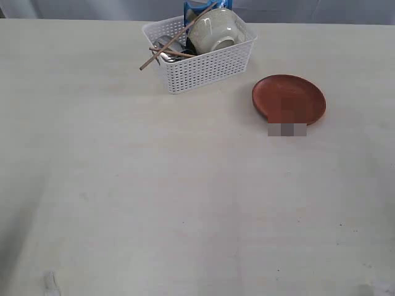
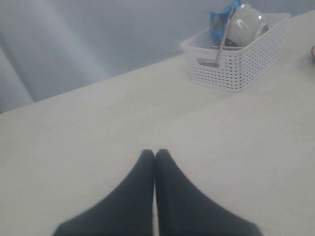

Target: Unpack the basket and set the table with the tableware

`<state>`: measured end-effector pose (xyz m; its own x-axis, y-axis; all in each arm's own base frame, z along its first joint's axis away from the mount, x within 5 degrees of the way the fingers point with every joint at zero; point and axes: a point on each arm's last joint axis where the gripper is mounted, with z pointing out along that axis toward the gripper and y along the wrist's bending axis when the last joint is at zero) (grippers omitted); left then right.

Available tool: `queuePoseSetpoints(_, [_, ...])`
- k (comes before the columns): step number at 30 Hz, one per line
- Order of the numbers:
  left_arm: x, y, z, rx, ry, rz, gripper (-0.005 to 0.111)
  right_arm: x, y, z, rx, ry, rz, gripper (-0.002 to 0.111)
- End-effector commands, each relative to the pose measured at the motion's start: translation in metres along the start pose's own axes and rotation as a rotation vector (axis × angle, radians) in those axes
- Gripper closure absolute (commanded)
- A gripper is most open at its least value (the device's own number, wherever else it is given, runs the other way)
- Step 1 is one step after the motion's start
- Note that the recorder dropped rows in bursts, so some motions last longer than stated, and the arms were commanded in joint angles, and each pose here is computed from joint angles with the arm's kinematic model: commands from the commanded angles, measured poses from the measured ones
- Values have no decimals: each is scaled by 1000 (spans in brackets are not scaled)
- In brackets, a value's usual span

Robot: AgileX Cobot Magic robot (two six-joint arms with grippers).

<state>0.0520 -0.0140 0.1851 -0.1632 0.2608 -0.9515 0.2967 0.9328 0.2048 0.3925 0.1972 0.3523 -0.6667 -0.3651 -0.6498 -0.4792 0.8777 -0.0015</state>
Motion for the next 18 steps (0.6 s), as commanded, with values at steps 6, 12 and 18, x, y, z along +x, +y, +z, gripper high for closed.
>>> queuePoseSetpoints(6, [1, -1, 0, 10, 2, -18, 107, -23, -15, 105, -17, 53, -90, 60])
queuePoseSetpoints(12, [1, -1, 0, 10, 2, -18, 107, -17, -3, 132, -118, 13, -762, 59])
queuePoseSetpoints(18, [1, -1, 0, 7, 2, -10, 107, -14, -10, 131, -153, 15, -1152, 59])
